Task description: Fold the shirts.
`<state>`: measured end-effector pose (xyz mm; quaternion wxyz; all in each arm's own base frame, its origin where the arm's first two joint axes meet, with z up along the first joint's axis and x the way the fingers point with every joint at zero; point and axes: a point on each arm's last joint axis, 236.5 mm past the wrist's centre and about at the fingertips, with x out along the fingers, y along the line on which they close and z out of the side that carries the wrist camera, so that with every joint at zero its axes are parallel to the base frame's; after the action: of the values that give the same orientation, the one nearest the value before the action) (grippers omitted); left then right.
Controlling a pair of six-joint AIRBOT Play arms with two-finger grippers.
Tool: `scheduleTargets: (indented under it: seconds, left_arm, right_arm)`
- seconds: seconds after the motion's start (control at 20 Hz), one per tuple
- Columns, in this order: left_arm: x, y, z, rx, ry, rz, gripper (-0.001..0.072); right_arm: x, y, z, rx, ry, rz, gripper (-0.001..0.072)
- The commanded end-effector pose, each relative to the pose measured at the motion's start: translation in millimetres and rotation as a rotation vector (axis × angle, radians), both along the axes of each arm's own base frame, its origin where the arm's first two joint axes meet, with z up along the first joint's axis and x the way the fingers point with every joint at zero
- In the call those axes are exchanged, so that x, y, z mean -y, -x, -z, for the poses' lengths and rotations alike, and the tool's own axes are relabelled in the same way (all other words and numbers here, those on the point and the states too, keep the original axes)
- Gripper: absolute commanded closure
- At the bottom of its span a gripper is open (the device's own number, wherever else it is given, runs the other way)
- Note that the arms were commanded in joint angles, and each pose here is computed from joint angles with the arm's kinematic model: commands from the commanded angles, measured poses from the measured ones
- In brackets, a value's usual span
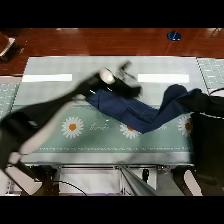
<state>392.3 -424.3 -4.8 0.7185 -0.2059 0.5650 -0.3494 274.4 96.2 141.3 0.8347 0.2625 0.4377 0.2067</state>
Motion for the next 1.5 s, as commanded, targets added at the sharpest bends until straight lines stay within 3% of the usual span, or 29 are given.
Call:
scheduleTargets:
  seconds: [0.0, 0.15, 0.3, 0.5, 0.7, 0.75, 0.8, 0.85, 1.0, 1.15, 1.2, 1.35, 1.45]
  left_arm:
    - [-151.1, -61.9, -62.8, 0.128, -0.066, -0.240, 0.0684]
    - [-279.1, -37.8, -112.2, 0.251, -0.152, -0.444, 0.0684]
    - [-350.6, 22.6, -135.8, 0.335, -0.181, -0.609, 0.0684]
    - [-361.6, 95.3, -119.3, 0.364, -0.167, -0.673, 0.0684]
    - [-342.1, 129.3, -85.7, 0.289, -0.084, -0.680, 0.0684]
    - [-338.2, 132.4, -78.5, 0.267, -0.072, -0.676, 0.0684]
    - [-336.9, 134.5, -71.0, 0.249, -0.074, -0.673, 0.0684]
    - [-336.8, 135.1, -63.9, 0.236, -0.078, -0.673, 0.0684]
    - [-337.8, 134.8, -50.2, 0.203, -0.092, -0.673, 0.0684]
    - [-338.2, 134.1, -48.4, 0.196, -0.094, -0.674, 0.0684]
    - [-338.1, 134.2, -48.3, 0.196, -0.094, -0.674, 0.0684]
    - [-338.8, 133.0, -49.0, 0.200, -0.093, -0.678, 0.0684]
    - [-339.3, 132.0, -49.3, 0.203, -0.092, -0.682, 0.0684]
  right_arm:
    - [-36.3, -21.9, -2.0, 0.004, -0.012, -0.113, 0.0692]
    - [-96.7, -63.0, -2.6, 0.031, -0.019, -0.234, 0.0692]
    - [-169.7, -94.3, 9.2, 0.009, -0.026, -0.378, 0.0692]
    - [-257.4, -124.5, 40.7, -0.034, -0.039, -0.507, 0.0692]
    - [-302.1, -149.2, 91.9, -0.114, -0.049, -0.516, 0.0684]
    - [-304.7, -154.3, 105.5, -0.143, -0.056, -0.496, 0.0573]
    - [-307.0, -154.9, 118.2, -0.178, -0.068, -0.488, 0.0364]
    - [-304.2, -158.0, 126.0, -0.188, -0.063, -0.481, 0.0296]
    - [-267.5, -177.9, 107.2, -0.212, -0.105, -0.418, 0.0296]
    - [-176.5, -180.4, 54.3, -0.226, -0.094, -0.394, 0.0296]
    - [-141.1, -172.6, 39.5, -0.225, -0.040, -0.392, 0.0296]
    - [-15.2, -144.2, 30.2, -0.227, 0.298, -0.224, 0.0296]
    - [47.9, -114.3, 48.2, -0.229, 0.400, -0.016, 0.0296]
